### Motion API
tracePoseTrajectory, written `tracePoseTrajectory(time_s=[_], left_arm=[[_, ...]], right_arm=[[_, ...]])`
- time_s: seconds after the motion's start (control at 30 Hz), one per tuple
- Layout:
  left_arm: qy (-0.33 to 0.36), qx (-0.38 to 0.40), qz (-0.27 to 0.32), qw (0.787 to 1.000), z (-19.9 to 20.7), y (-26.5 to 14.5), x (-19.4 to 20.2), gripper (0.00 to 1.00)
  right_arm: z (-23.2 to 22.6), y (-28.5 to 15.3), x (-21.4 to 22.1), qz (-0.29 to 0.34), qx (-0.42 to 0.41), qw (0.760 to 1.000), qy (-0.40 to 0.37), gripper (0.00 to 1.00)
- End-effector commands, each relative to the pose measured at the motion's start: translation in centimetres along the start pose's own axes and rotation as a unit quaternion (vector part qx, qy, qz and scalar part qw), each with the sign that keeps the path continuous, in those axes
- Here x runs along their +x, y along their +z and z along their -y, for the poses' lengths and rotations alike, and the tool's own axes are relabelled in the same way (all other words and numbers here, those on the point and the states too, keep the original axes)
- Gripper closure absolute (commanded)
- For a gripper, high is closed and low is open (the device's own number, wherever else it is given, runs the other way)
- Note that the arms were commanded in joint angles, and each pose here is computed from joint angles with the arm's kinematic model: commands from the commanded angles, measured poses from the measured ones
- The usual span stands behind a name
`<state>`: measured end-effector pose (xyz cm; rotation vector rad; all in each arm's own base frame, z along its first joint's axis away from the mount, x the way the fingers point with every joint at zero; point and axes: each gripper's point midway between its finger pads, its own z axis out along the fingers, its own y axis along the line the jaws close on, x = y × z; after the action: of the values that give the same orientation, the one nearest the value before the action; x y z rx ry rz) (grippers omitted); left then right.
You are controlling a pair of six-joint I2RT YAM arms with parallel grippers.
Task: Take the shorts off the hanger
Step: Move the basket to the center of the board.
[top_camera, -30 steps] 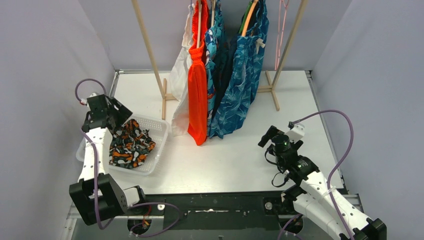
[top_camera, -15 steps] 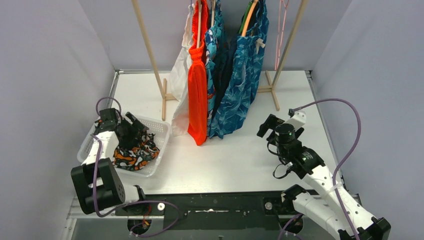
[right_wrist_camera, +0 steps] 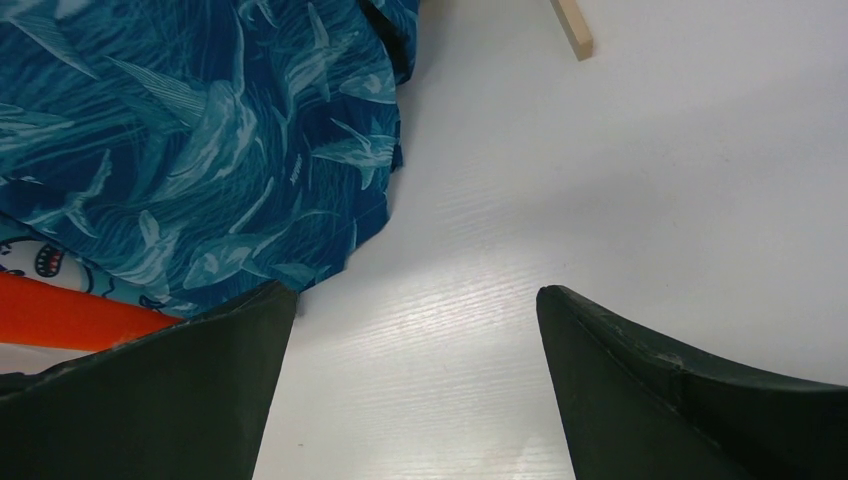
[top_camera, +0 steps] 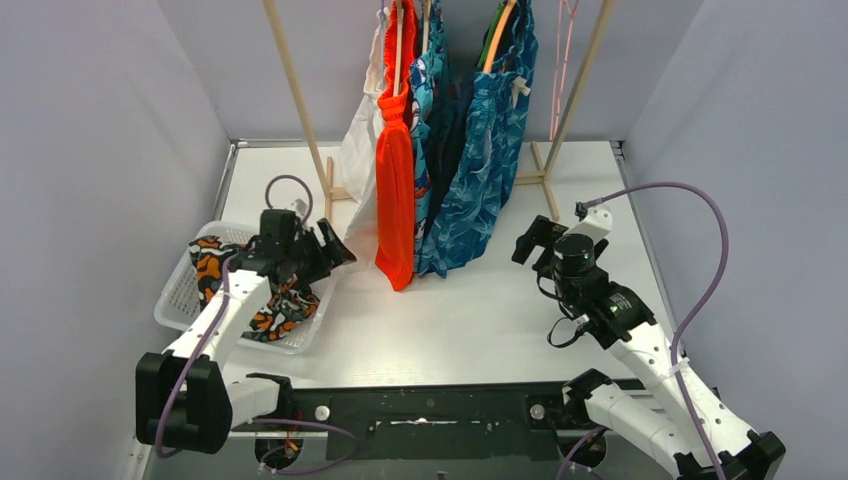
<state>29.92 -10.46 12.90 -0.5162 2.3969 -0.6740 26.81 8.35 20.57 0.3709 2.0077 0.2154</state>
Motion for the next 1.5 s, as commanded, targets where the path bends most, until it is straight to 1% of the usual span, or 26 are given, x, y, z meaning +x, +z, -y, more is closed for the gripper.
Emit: tracePoseTrajectory(time_s=[0.0, 0.23, 0.3, 0.37, 0.57, 0.67, 0.73, 0.8, 0.93, 1.03, 1.13, 1.23, 1.33, 1.47], left_arm=[[0.003, 0.025, -0.025, 0.999, 1.9, 2.0, 2.8, 0.27], [0.04, 0.082, -0.051, 0.994, 6.7, 3.2, 5.5, 0.28], [0.05, 0.086, -0.058, 0.993, 7.3, 3.3, 6.1, 0.29], [0.058, 0.07, -0.054, 0.994, 7.0, 3.3, 6.2, 0.29], [0.06, -0.002, 0.023, 0.998, 4.7, 1.6, 3.5, 0.27], [0.06, 0.004, 0.058, 0.996, 4.7, 0.2, 2.6, 0.25], [0.063, 0.016, 0.082, 0.995, 4.8, -0.8, 2.2, 0.22], [0.07, 0.022, 0.107, 0.992, 4.7, -1.9, 1.7, 0.19], [0.095, 0.009, 0.16, 0.982, 4.1, -4.2, 0.1, 0.18], [0.111, -0.001, 0.21, 0.971, 3.7, -6.2, -1.5, 0.17], [0.118, -0.019, 0.254, 0.96, 3.0, -7.6, -2.9, 0.17], [0.137, -0.036, 0.279, 0.95, 2.2, -8.5, -3.6, 0.17], [0.139, -0.055, 0.288, 0.946, 1.2, -9.0, -3.6, 0.16], [0.142, -0.063, 0.284, 0.946, -0.4, -8.1, -2.5, 0.16]], right_arm=[[-1.1, -1.0, -3.0, 0.028, -0.017, 0.999, -0.002, 0.04], [-1.0, -0.5, -3.8, 0.008, 0.003, 0.999, -0.03, 0.04], [-1.1, -0.3, -4.1, 0.002, 0.003, 0.999, -0.035, 0.04], [-1.6, -0.4, -4.6, -0.002, -0.009, 0.999, -0.041, 0.04], [-3.8, -1.4, -7.8, 0.018, -0.052, 0.997, -0.051, 0.04], [-4.9, -2.2, -9.2, 0.029, -0.074, 0.996, -0.045, 0.04], [-6.1, -2.9, -9.9, 0.036, -0.104, 0.993, -0.044, 0.04], [-7.7, -3.9, -10.6, 0.044, -0.151, 0.987, -0.045, 0.05], [-11.0, -6.2, -12.8, 0.069, -0.236, 0.968, -0.045, 0.06], [-12.8, -7.3, -14.5, 0.078, -0.269, 0.959, -0.048, 0.08], [-14.0, -7.1, -15.7, 0.076, -0.274, 0.957, -0.063, 0.11], [-14.8, -5.8, -16.1, 0.063, -0.258, 0.961, -0.082, 0.13], [-16.0, -4.7, -16.2, 0.047, -0.238, 0.964, -0.106, 0.14], [-17.2, -3.2, -17.4, 0.056, -0.203, 0.971, -0.112, 0.16]])
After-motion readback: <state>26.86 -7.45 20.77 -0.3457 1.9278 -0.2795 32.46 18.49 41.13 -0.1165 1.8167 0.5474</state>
